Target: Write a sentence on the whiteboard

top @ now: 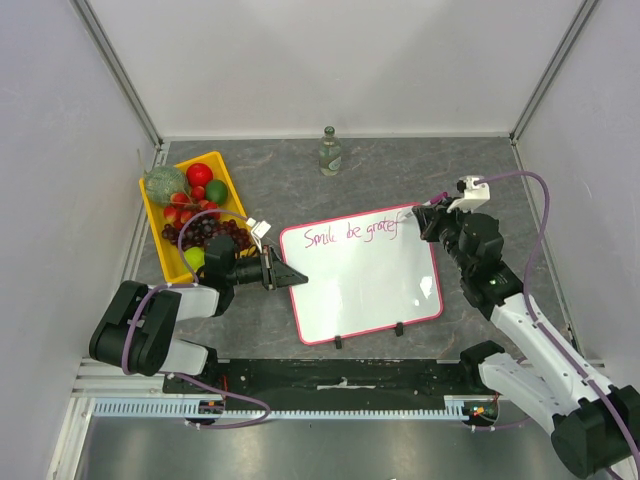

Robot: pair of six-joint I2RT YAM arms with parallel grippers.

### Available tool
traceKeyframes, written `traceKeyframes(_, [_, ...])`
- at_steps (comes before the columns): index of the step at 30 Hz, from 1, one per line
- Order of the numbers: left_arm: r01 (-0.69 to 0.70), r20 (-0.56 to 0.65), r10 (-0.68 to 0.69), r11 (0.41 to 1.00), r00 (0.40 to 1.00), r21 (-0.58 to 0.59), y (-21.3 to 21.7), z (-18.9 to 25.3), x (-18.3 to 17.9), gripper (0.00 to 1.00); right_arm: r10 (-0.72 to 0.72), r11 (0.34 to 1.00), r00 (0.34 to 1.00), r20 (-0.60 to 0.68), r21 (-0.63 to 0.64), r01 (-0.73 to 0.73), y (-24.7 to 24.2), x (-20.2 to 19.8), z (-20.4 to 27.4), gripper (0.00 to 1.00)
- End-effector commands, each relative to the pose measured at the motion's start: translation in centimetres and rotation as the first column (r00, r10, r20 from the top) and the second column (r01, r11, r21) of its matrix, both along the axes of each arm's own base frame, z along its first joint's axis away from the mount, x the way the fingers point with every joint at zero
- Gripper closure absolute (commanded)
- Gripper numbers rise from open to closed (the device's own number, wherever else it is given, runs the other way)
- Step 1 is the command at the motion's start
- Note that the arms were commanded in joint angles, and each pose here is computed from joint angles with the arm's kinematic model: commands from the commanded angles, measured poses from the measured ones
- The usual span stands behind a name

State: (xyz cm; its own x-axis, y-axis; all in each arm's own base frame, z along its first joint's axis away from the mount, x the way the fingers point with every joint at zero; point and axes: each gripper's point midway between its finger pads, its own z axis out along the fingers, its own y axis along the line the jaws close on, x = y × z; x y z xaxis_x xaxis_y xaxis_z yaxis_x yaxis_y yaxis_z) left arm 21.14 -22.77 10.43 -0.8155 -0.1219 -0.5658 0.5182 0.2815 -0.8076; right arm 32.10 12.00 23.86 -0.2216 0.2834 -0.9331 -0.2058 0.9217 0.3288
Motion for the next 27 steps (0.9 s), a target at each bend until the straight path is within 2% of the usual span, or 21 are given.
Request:
traceKeyframes(1, [-0.012, 0.048, 0.009, 0.998, 0.999, 0.06, 0.2, -1.8, -0.1, 0.98, -0.058, 0.997, 0.998, 0.006, -0.041, 0.058, -1.5, 0.1, -0.1, 1.0])
traceKeyframes(15, [-0.012, 0.045, 0.009, 0.998, 0.999, 0.06, 0.2, -1.8, 0.0, 0.98, -0.033, 0.999, 0.997, 0.072, 0.009, 0.032, -1.1, -0.5, 3.7, 1.0])
traceKeyframes(27, [-0.01, 0.046, 0.007, 0.998, 0.999, 0.06, 0.2, -1.8, -0.1, 0.98, -0.051, 0.998, 0.998, 0.038, -0.02, 0.052, -1.3, 0.5, 2.3, 1.0])
